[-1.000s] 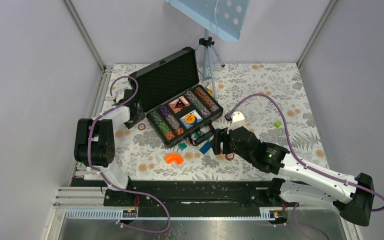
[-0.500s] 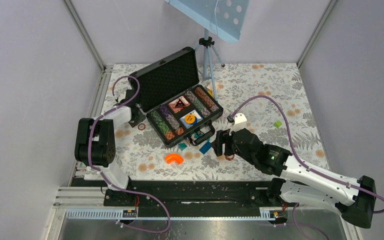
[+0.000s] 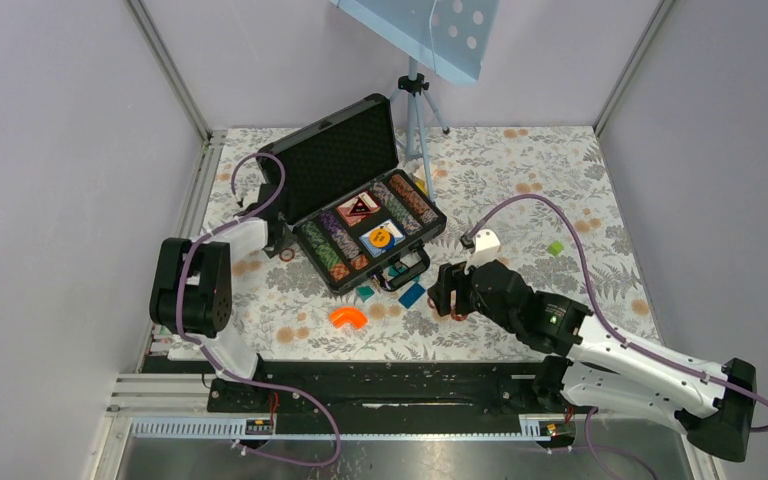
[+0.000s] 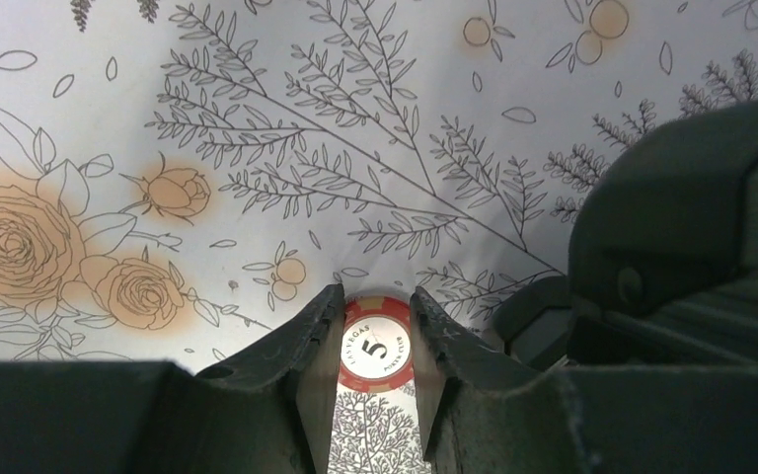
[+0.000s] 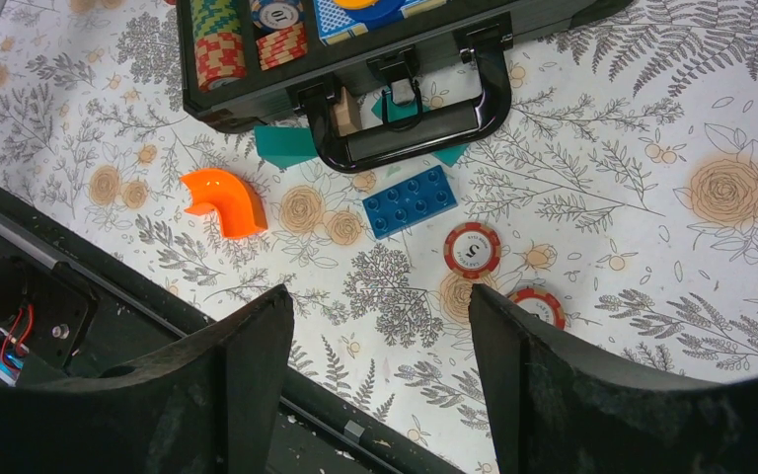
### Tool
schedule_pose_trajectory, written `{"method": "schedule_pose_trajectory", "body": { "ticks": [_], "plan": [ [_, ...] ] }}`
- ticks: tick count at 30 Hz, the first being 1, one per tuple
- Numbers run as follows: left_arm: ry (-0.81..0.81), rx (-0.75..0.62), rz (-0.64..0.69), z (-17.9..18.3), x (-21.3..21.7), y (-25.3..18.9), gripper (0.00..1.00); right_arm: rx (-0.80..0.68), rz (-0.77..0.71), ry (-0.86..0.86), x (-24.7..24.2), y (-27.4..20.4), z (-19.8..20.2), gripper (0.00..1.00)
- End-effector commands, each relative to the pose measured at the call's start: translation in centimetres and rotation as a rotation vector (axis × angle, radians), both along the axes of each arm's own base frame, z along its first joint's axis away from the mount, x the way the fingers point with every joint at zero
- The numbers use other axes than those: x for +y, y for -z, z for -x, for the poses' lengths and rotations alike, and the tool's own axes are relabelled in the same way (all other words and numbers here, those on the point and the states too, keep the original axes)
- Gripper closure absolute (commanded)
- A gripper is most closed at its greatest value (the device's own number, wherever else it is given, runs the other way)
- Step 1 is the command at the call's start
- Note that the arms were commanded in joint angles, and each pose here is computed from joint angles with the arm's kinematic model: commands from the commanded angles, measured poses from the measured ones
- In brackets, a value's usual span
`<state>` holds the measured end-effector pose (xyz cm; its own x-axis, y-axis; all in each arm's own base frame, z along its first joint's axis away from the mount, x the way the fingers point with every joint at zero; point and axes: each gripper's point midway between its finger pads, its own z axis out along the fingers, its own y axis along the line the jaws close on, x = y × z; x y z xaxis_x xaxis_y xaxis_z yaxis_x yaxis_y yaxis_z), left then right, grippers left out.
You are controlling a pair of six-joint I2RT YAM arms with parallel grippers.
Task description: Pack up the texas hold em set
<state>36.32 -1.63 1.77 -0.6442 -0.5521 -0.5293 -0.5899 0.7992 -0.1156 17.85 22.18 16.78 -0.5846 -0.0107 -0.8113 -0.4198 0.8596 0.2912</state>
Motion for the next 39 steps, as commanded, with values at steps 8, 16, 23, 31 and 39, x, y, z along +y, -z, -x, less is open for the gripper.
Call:
{"method": "schedule_pose_trajectory", "body": {
  "ticks": [8,16,23,31,39],
  "plan": [
    [0.029,0.025,-0.037,2.6,-0.3,-0.1,0.68,-0.029,-0.013,0.040,-1.3,-0.8,0.0,0.27],
    [0.044,0.030,-0.018,3.9,-1.0,-0.2,0.68,-0.025,-0.032,0.049,-1.7,-0.9,0.3,0.27],
    [0.060,0.047,-0.012,6.1,-1.2,0.6,0.71,-0.029,-0.043,0.057,-2.0,-1.2,0.4,0.27],
    [0.106,0.036,0.001,8.0,-2.3,0.4,0.70,-0.021,-0.054,0.064,-2.3,-1.1,0.7,0.27],
    [0.140,0.025,0.036,9.5,-4.0,-0.1,0.69,-0.019,-0.070,0.076,-2.6,-1.2,0.8,0.27]
  ]
}}
